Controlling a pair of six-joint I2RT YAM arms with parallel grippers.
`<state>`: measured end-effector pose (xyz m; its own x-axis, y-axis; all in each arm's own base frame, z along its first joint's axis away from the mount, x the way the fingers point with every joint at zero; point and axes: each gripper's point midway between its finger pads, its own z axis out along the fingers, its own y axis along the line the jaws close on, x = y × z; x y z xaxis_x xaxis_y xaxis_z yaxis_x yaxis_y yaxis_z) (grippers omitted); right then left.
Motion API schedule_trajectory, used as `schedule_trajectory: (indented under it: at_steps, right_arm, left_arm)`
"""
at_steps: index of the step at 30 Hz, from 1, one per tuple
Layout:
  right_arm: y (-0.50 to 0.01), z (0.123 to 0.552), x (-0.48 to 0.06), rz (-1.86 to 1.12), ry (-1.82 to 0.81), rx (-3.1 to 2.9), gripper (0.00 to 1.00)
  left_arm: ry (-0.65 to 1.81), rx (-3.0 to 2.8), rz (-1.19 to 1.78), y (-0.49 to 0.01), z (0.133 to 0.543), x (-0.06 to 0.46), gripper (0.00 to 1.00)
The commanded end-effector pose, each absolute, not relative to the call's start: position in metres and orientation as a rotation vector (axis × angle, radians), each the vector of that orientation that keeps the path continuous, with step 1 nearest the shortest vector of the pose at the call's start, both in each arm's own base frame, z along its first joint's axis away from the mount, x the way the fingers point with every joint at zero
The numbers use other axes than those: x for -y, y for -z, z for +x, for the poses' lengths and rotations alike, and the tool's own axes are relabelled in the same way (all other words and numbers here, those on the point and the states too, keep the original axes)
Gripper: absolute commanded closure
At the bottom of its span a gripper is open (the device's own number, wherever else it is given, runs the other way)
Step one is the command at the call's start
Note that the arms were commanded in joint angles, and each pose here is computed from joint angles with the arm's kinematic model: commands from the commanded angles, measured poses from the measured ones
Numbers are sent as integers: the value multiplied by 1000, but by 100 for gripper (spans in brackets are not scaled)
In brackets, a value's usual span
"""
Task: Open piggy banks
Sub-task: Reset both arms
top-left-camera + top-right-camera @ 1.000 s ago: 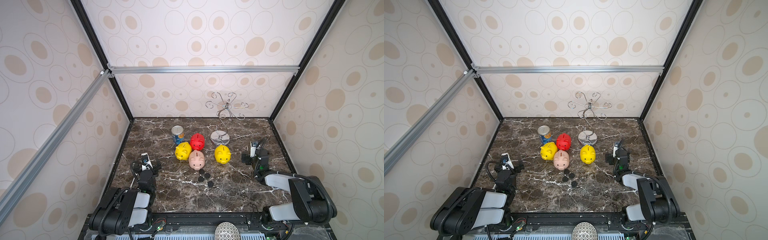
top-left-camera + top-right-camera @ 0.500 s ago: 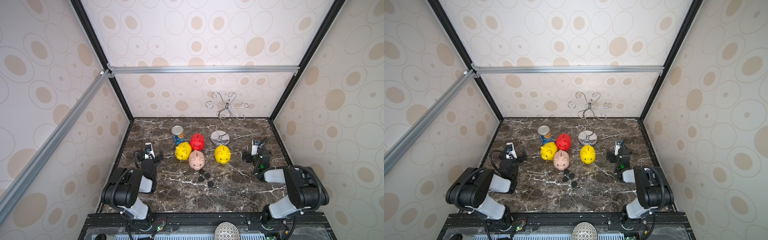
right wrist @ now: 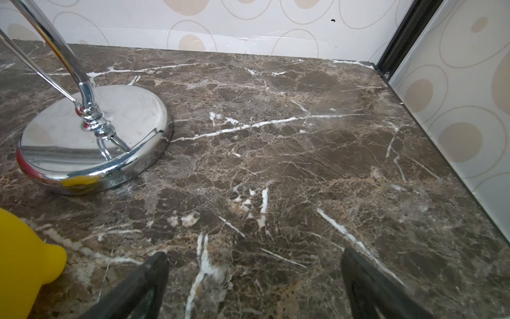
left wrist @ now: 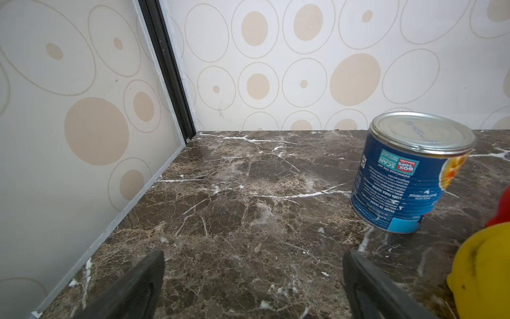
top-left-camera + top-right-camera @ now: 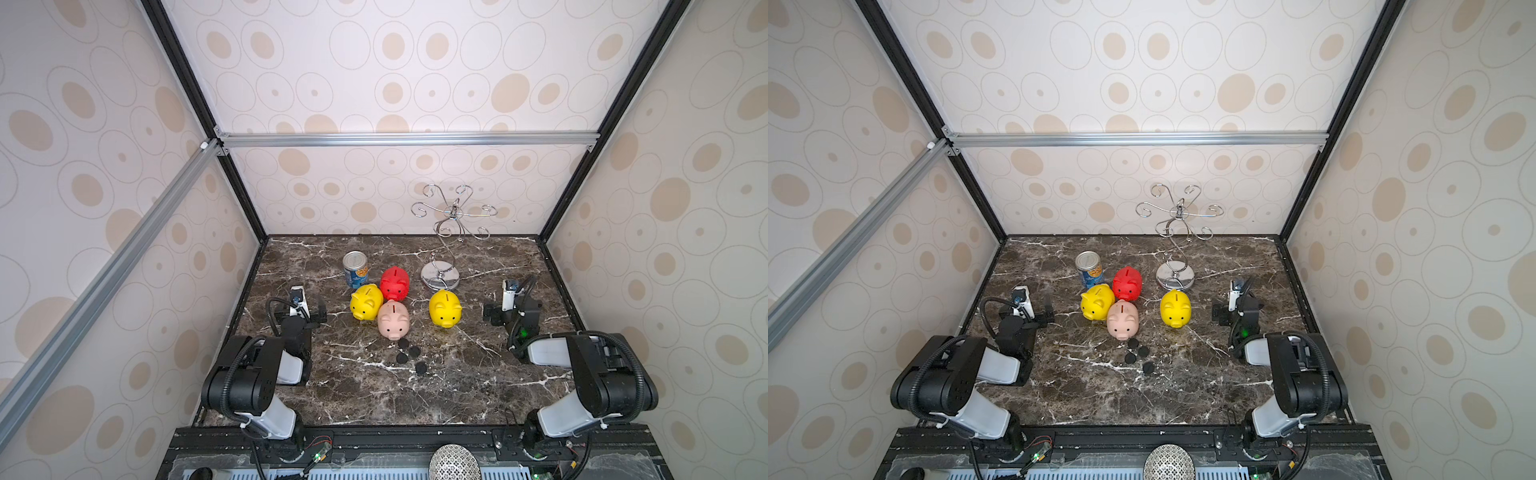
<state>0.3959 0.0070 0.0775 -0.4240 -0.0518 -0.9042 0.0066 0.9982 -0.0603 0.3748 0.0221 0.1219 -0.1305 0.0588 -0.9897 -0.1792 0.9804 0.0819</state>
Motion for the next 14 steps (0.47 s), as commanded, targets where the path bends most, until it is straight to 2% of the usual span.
schedule_trajectory:
  at_steps: [1,14]
  right_arm:
    - [-84,398,-8,-30,54,-1990,2]
    - [-84,398,-8,-29,52,-1991,2]
  left_arm:
    - [-201,-1675,-92,-127,376,-23,0]
    - [-201,-1676,-90,-127,376,-23,0]
